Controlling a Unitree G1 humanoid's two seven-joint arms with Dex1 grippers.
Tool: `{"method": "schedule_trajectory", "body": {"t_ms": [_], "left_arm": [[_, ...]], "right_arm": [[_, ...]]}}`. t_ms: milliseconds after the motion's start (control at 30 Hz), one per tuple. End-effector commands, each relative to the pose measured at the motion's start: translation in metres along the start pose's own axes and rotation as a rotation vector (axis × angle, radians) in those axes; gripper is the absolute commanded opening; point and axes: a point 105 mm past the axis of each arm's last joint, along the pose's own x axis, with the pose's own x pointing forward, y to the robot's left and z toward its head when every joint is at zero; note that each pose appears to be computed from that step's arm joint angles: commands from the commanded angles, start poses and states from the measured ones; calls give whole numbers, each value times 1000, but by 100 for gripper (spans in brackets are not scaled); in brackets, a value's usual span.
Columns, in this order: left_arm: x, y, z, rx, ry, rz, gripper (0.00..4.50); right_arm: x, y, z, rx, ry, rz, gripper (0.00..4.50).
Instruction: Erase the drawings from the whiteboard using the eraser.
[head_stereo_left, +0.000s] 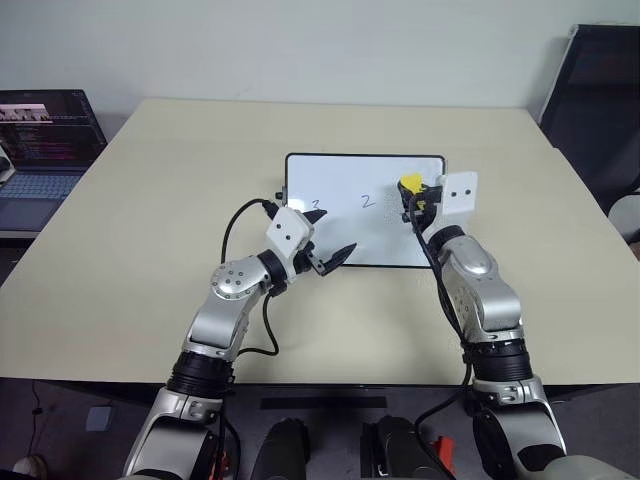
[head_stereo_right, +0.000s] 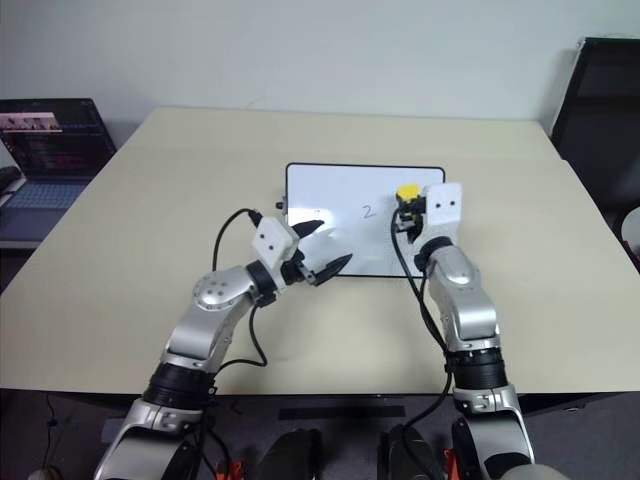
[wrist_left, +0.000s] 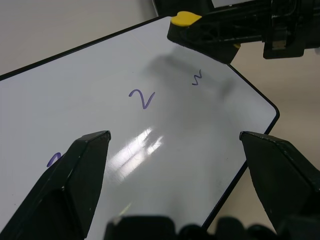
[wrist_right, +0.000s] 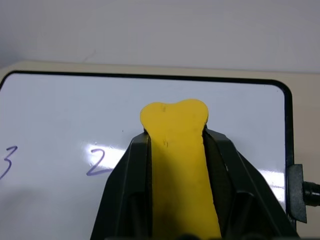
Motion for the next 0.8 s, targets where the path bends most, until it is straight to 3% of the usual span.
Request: {"method": "schedule_trajectory", "body": {"t_ms": [33, 433, 800], "left_arm": [[2, 5, 20, 43, -50, 9, 450], [4, 6, 24, 44, -62, 14, 450], [1, 7, 22, 36, -56, 26, 450]], "right_arm": [[-2, -1, -11, -48, 67, -9, 110], [-12, -2, -39, -96, 220, -40, 110], [-43, -15, -51, -85, 296, -55, 110]]}}
